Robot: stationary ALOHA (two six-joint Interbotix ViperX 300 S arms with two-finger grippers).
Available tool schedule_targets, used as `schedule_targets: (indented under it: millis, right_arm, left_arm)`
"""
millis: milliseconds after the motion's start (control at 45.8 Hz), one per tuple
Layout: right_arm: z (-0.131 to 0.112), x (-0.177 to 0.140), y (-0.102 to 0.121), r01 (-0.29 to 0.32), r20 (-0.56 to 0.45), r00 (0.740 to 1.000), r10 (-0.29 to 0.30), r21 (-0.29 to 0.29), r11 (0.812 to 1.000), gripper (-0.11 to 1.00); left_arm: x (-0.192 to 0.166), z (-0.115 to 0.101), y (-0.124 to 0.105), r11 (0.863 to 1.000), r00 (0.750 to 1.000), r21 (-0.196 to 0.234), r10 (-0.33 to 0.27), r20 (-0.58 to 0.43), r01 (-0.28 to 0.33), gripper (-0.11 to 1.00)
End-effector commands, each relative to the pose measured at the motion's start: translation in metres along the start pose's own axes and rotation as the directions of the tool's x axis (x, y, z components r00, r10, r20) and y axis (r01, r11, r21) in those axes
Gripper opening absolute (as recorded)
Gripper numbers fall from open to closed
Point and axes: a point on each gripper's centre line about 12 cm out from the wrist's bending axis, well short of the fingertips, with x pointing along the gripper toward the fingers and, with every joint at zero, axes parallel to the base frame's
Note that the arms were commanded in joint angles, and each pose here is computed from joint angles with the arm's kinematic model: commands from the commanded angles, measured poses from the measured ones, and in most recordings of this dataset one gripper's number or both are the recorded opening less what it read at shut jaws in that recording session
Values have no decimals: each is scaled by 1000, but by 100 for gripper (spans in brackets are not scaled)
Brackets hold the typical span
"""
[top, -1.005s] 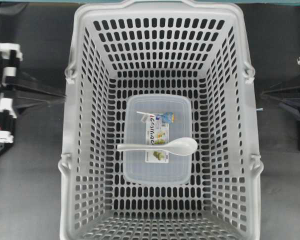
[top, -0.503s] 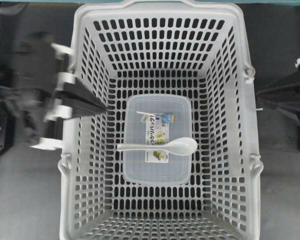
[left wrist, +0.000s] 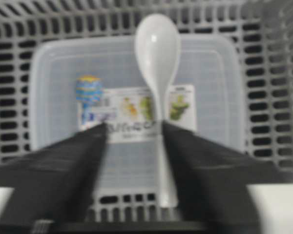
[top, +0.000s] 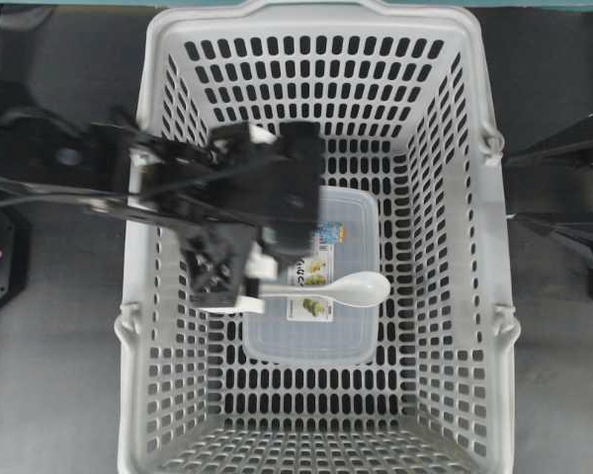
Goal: Pick up the chinese spoon from the shopping basket with the left arm.
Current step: 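Move the left gripper over the white spoon's handle inside the basket, then lower the left gripper and close it on the spoon handle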
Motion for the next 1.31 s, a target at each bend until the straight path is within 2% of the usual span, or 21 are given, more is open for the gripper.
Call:
schedule_targets:
  millis: [0,87,153,284,437,634,830,983,1071,1136,1245,1289]
  right_arm:
    - [10,2,0,3,26,1000,-3,3,1000,67]
    - [10,2,-1,7,27,1000,-7,3,1000,67]
    - [10,2,-1,9,27,1000,-9,3,1000,67]
    - [9,2,-1,9,24,1000,-9,3,1000,67]
    - [7,2,-3,15,11,1000,-15,2,1000,66]
    - [7,1,-3,19,11,1000,-19,2,1000,66]
    - [7,1,-3,19,11,1000,-19,3,1000,66]
    - [7,1,-4,22,11,1000,-22,2,1000,66]
    - [6,1,-4,23,8,1000,-23,3,1000,66]
    - [6,1,-4,24,8,1000,-24,3,1000,66]
    - [5,1,-5,24,7,1000,-24,3,1000,66]
    - [5,1,-5,24,7,1000,-24,3,1000,66]
  left_arm:
    - [8,8,-2,1000,998,6,1,-55,-1,61]
    - [28,5,-5,1000,993,18,0,-117,3,83]
    - [43,3,-10,1000,990,24,-6,-141,10,90]
    - [71,-6,-18,1000,983,24,-13,-185,18,86]
    - [93,-16,-22,999,974,30,-15,-225,22,86]
    - [102,-14,-23,999,982,29,-18,-188,24,85]
    - [118,-32,-24,999,971,31,-17,-240,25,85]
    - [118,-36,-25,999,969,35,-17,-245,26,82]
    - [119,-37,-24,999,970,35,-18,-242,27,75]
    - [119,-37,-25,999,969,46,-18,-245,30,62]
    - [109,-29,-24,998,976,48,-19,-218,30,26]
    - [105,-25,-23,999,979,46,-19,-201,28,15]
